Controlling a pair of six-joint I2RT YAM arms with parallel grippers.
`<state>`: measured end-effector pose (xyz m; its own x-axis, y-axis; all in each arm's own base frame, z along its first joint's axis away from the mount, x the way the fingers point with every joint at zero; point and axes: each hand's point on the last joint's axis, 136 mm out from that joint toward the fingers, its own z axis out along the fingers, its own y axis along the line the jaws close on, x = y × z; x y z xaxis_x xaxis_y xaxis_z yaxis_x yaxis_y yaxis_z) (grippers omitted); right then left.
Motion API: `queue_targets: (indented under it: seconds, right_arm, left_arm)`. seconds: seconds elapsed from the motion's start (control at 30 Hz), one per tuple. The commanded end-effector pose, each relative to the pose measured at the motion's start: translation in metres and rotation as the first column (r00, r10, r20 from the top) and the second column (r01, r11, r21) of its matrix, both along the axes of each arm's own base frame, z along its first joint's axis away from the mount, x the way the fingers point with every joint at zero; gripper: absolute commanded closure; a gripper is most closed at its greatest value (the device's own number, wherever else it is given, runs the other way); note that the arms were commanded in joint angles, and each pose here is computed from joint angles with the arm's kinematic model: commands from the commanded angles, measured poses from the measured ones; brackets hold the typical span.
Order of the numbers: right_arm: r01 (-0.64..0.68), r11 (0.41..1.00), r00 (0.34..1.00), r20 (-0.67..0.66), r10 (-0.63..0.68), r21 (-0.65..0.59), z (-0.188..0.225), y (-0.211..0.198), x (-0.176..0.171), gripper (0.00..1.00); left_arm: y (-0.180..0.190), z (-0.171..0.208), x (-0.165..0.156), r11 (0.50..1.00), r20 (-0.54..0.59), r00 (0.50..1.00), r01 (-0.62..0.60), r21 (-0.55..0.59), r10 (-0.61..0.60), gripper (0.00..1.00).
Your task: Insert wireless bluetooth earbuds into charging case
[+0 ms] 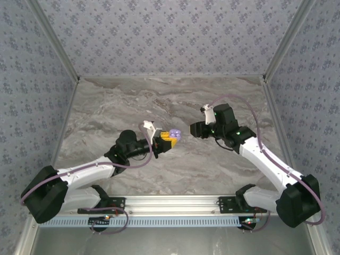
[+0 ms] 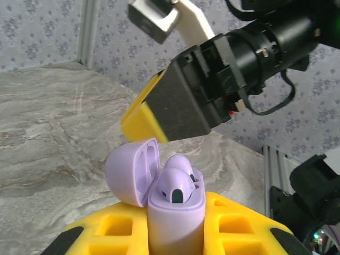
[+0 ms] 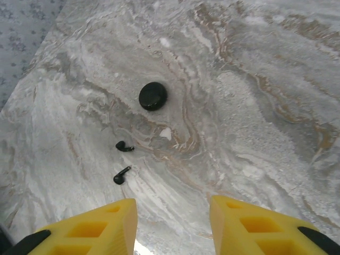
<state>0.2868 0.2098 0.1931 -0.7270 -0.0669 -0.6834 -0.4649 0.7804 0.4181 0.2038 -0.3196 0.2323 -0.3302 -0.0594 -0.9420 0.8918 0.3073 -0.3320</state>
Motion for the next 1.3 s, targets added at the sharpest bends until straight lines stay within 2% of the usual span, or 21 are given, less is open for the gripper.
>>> queue_targets:
  seconds: [0.0, 0.37, 0.67, 0.93, 1.27]
  right_arm:
    - [-0.076, 0.996, 0.997, -0.021, 0.077, 0.038, -0.005, 0.011, -0.007, 0.64]
    - [-0.166, 0.980, 0.986, -0.015, 0.169, 0.110, 0.002, 0.027, -0.013, 0.75]
    - [-0.238, 0.956, 0.970, -0.004, 0.242, 0.171, 0.009, 0.040, -0.021, 0.77]
    - [-0.324, 0.918, 0.944, 0.016, 0.329, 0.227, 0.021, 0.052, -0.036, 0.78]
    - [-0.358, 0.902, 0.933, 0.054, 0.356, 0.241, 0.032, 0.052, -0.047, 0.78]
  left_arm:
    - [-0.003, 0.029, -0.012, 0.994, 0.072, 0.994, 0.085, -0.062, -0.080, 0.82]
    - [-0.006, 0.032, -0.021, 0.986, 0.079, 0.987, 0.144, -0.080, -0.138, 0.82]
    - [-0.012, 0.030, -0.026, 0.980, 0.072, 0.981, 0.184, -0.081, -0.178, 0.83]
    - [-0.018, 0.022, -0.017, 0.984, 0.036, 0.987, 0.162, -0.073, -0.160, 0.82]
    - [-0.017, 0.003, 0.000, 0.997, -0.020, 0.997, 0.073, -0.028, -0.074, 0.82]
